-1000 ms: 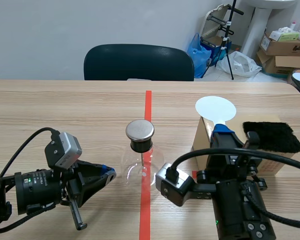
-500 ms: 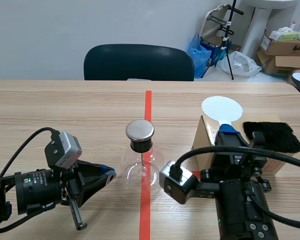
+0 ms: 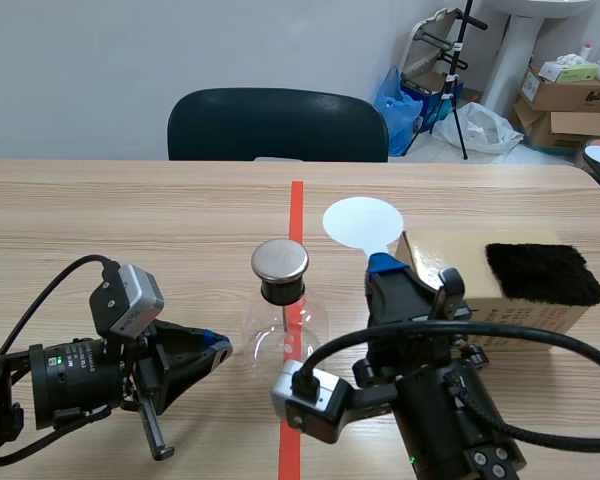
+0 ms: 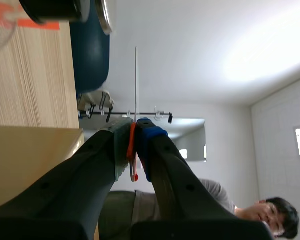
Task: Do the electroscope experiment
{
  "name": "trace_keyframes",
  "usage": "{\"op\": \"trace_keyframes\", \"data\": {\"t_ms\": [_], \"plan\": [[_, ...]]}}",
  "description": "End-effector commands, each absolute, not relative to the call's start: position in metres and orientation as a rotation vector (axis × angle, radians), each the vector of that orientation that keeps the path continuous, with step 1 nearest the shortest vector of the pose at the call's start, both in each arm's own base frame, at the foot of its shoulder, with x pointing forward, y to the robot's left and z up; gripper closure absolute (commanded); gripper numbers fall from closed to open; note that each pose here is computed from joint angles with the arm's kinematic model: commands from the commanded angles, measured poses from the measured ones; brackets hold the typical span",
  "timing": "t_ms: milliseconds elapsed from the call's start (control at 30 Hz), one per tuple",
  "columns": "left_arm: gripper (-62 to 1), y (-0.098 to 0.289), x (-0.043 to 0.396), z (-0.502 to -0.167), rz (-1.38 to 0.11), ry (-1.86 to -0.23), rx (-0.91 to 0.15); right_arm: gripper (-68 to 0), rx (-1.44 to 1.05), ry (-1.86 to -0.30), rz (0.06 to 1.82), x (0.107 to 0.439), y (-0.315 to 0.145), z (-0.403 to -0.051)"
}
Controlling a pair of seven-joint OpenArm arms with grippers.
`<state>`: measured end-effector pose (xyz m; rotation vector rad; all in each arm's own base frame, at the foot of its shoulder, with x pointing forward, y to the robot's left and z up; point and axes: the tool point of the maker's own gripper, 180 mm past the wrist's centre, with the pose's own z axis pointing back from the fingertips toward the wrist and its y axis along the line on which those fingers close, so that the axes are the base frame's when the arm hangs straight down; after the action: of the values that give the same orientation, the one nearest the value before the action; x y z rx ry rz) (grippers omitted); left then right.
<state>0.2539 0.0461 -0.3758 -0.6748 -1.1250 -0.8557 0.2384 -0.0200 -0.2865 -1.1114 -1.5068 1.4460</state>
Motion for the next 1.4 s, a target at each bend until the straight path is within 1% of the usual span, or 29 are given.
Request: {"op": "trace_keyframes", "data": {"t_ms": [0,267,567,1367], "plan": [[-3.8,0.042,0.260,-0.364,-0.842,-1.170,-0.689,-1.0,-1.118,-1.542,1.451,0.241,-0.018,-0.280],[-3.8,0.042,0.260,-0.364,-0.841,-1.170,-0.689,-1.0,-1.023,-1.651,1.573,0.229,0.008,-0.282],[-3.8,0.042,0.260,-0.364,-0.841,-1.170,-0.689,-1.0,-0.958,-1.717,1.648,0.219,0.023,-0.283],[-3.9,0.042,0.260,-0.364,-0.841,-1.170,-0.689,-1.0,-0.957,-1.718,1.649,0.219,0.023,-0.283]]}}
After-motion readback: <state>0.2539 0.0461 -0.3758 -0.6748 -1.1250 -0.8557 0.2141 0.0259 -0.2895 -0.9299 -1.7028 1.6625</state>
